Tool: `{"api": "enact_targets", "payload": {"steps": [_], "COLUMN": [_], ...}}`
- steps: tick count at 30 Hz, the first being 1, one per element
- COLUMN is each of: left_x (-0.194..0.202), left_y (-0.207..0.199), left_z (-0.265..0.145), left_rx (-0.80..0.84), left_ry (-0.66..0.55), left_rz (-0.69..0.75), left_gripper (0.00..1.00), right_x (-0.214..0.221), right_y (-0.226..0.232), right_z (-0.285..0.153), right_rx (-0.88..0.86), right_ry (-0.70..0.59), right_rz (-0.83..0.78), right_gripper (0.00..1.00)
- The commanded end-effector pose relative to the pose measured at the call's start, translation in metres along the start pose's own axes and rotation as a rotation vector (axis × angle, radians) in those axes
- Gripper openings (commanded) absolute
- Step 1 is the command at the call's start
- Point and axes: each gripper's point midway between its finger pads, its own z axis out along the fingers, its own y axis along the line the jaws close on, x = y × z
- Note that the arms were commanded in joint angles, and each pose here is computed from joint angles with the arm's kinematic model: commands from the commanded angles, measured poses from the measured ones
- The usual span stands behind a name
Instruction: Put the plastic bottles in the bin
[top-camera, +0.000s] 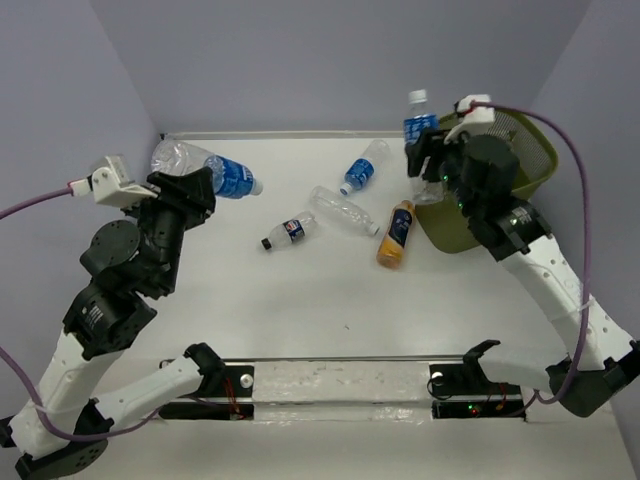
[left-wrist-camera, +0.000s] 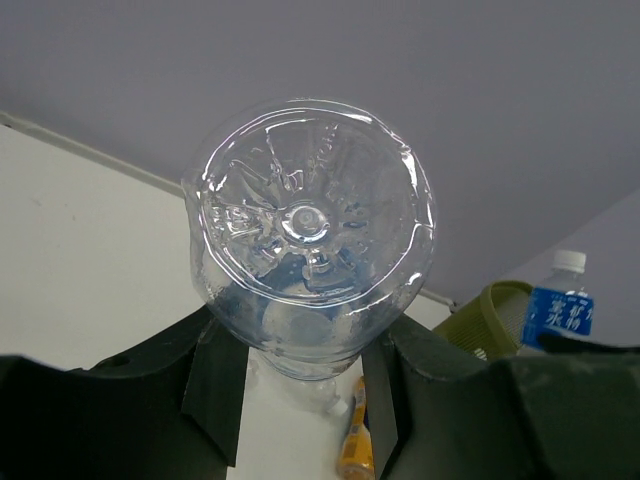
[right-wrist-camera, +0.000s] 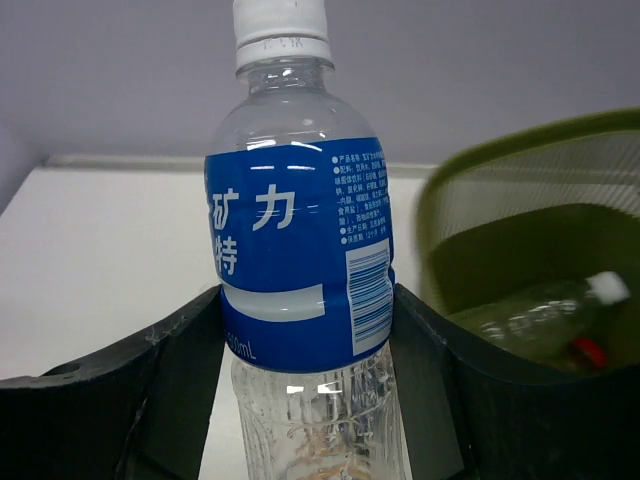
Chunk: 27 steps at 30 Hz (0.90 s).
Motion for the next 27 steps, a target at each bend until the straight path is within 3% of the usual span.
{"api": "enact_targets", "payload": {"steps": [1, 3, 8, 10, 13, 14, 19, 24, 25, 26, 27], "left_x": [0.010, 0.016, 0.033, 0.031, 0.036, 0.044, 0.045, 0.076, 0.069, 0.070, 0.078], "left_y": [-0.052, -0.069, -0.103, -0.115, -0.137, -0.145, -0.187, -0.228, -0.239, -0.245, -0.258], "left_z": [0.022, 0.029, 0.046, 0.050, 0.060, 0.064, 0.074, 0.095, 0.096, 0.097, 0.101], "left_rx": [0.146, 0.190, 0.272, 0.303, 0.352, 0.372, 0.483, 0.531, 0.554, 0.564, 0.583], "left_ry": [0.042, 0.058, 0.103, 0.101, 0.113, 0.134, 0.119, 0.150, 0.128, 0.124, 0.125], "left_rz": [-0.025, -0.033, -0.047, -0.068, -0.100, -0.110, -0.199, -0.227, -0.248, -0.259, -0.275], "left_gripper": [0.24, 0.24, 0.24, 0.24, 0.24, 0.24, 0.24, 0.24, 0.24, 0.24, 0.24], "right_x": [-0.057, -0.072, -0.085, -0.083, -0.072, -0.068, -0.085, -0.106, -0.108, -0.107, -0.107], "right_y": [-0.091, -0.129, -0.172, -0.184, -0.194, -0.192, -0.161, -0.117, -0.112, -0.104, -0.097], "right_z": [0.007, 0.007, 0.012, 0.015, 0.021, 0.020, -0.013, -0.067, -0.087, -0.096, -0.103], "right_rx": [0.225, 0.307, 0.406, 0.439, 0.464, 0.456, 0.333, 0.148, 0.135, 0.099, 0.065], "right_ry": [-0.118, -0.159, -0.213, -0.216, -0.180, -0.158, -0.195, -0.269, -0.301, -0.307, -0.312], "right_rz": [0.042, 0.078, 0.130, 0.139, 0.146, 0.156, 0.226, 0.271, 0.275, 0.279, 0.282], "right_gripper": [0.34, 0.34, 0.35, 0.39, 0.92, 0.99, 1.00, 0.98, 0.93, 0.79, 0.70]}}
